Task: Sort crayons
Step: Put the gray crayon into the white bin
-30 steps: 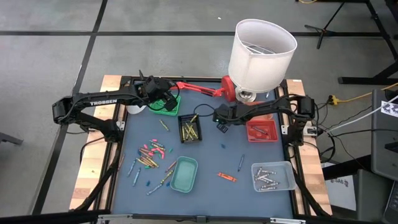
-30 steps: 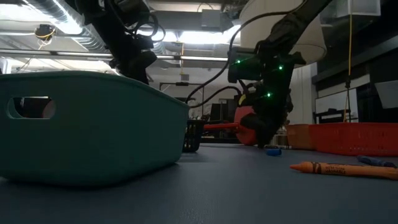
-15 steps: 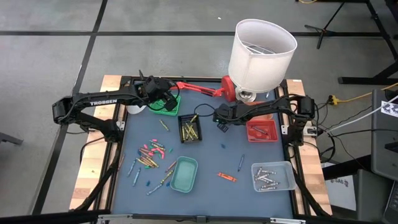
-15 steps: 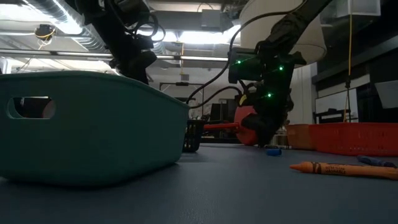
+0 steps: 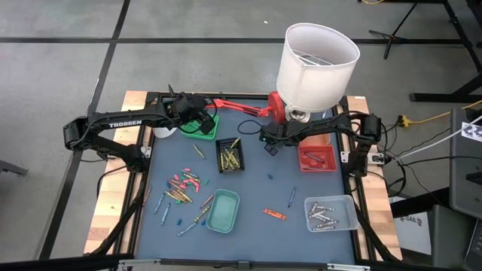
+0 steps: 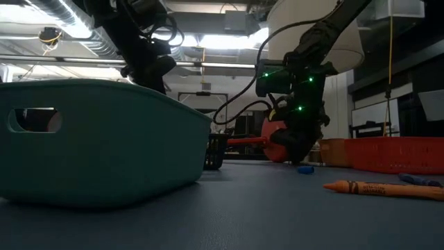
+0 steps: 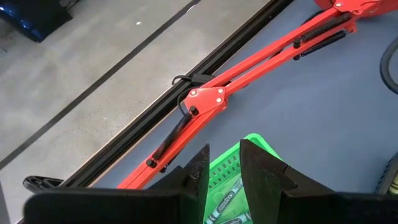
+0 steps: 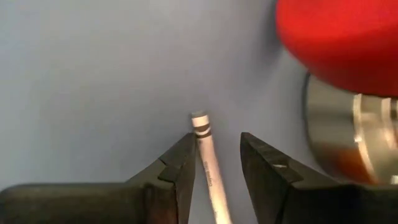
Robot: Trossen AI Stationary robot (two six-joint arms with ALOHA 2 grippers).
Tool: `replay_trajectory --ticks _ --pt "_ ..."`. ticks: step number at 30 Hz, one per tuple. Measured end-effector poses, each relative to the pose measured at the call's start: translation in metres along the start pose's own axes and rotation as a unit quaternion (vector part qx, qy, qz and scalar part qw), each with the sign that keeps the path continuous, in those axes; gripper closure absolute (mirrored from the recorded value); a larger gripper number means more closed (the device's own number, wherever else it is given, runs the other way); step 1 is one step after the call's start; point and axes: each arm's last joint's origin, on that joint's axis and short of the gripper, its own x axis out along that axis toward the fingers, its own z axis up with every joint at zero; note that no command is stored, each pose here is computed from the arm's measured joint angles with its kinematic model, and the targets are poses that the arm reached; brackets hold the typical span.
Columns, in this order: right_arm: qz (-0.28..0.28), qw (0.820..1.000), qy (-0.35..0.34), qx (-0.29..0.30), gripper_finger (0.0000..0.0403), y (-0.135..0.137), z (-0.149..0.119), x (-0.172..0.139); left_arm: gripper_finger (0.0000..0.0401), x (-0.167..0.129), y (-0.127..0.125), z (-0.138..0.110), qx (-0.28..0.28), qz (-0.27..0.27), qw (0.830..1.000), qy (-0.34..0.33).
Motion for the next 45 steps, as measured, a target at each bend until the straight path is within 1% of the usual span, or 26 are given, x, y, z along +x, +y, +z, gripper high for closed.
replay_trajectory --ticks 5,8,22,25,31,34,37,41,45 --pt "0.024 1.0 0.015 0.002 0.0276 -0.0056 0.0022 0.0033 0.0328 0.0 0.0 0.0 0.0 0.0 1.0 0.0" --pt "0.051 0.998 0.029 0.008 0.0276 -0.008 0.0034 0.0042 0.0328 0.0 0.0 0.0 0.0 0.0 1.0 0.0" --pt "0.125 0.99 0.067 -0.008 0.0279 -0.0043 0.0004 0.0033 0.0328 0.0 0.0 -0.0001 0.0 0.0 1.0 0.0" --pt "0.131 0.989 0.069 -0.019 0.0298 -0.0036 -0.0001 0.0032 0.0328 0.0 0.0 -0.0001 0.0 0.0 1.0 0.0" --pt "0.137 0.988 0.072 -0.022 0.036 -0.0028 -0.0006 0.0033 0.0328 0.0 0.0 -0.0001 0.0 0.0 1.0 0.0" --pt "0.137 0.988 0.072 -0.029 0.0383 -0.0029 -0.0009 0.0034 0.0328 0.0 0.0 -0.0001 0.0 0.0 1.0 0.0" --pt "0.137 0.987 0.072 -0.035 0.0392 -0.0029 -0.001 0.0035 0.0328 0.0 0.0 -0.0001 0.0 0.0 1.0 0.0" --pt "0.139 0.987 0.067 -0.034 0.0388 -0.0039 -0.0004 0.0008 0.0328 0.0 0.0 -0.0001 0.0 0.0 1.0 0.0" --pt "0.162 0.984 0.065 -0.037 0.0386 -0.0053 0.0001 -0.0052 0.0328 0.0 0.0 -0.0001 0.0 0.0 1.0 0.0"
